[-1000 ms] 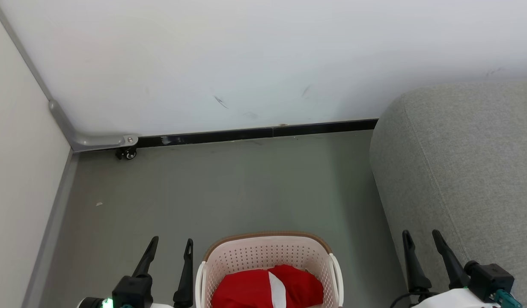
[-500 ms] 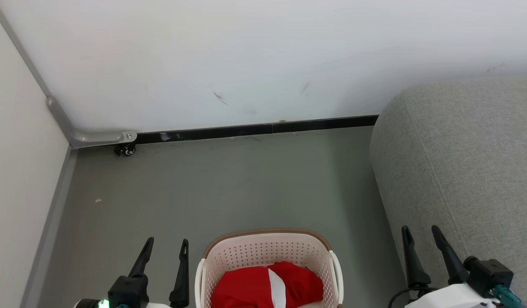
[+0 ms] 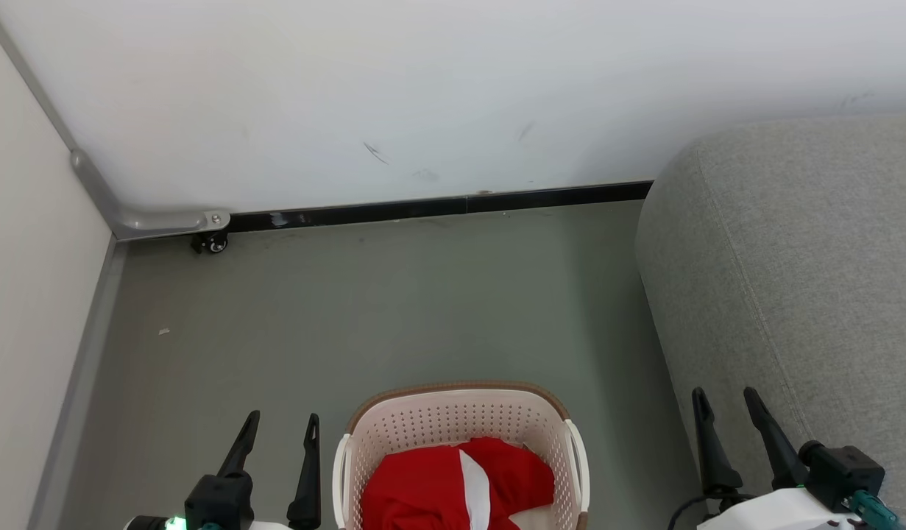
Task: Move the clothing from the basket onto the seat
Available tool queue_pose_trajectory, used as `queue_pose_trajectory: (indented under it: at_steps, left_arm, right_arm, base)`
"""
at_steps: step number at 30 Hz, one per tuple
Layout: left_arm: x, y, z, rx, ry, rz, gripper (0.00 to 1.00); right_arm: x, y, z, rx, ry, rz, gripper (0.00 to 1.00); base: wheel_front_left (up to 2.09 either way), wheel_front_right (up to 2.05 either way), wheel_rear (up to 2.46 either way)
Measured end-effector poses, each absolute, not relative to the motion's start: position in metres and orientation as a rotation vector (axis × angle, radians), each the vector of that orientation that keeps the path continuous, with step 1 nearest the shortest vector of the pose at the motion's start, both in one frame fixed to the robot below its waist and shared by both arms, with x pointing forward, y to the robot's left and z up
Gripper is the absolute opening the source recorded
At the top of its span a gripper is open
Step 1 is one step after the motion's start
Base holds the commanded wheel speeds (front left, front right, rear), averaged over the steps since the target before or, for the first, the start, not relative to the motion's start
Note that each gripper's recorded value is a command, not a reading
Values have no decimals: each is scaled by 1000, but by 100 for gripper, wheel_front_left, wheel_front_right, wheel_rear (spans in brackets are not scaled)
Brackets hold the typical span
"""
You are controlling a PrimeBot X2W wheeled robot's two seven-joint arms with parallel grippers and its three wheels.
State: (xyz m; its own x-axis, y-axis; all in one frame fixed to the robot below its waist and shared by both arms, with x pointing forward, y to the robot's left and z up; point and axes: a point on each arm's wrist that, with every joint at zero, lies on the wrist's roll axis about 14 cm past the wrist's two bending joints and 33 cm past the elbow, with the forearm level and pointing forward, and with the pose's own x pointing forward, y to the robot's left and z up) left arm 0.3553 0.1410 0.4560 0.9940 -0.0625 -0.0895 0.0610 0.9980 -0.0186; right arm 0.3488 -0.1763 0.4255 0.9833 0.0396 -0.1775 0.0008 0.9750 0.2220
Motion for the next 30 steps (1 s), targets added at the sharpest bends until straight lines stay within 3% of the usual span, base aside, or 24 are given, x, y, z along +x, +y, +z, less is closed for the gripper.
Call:
queue_pose_trajectory:
  at_steps: [30]
  left_arm:
    - [408,98,396,71,249,-259,100]
  right_arm:
    - [382,-209,413,201,194,-76,100]
  base:
    - [0,0,0]
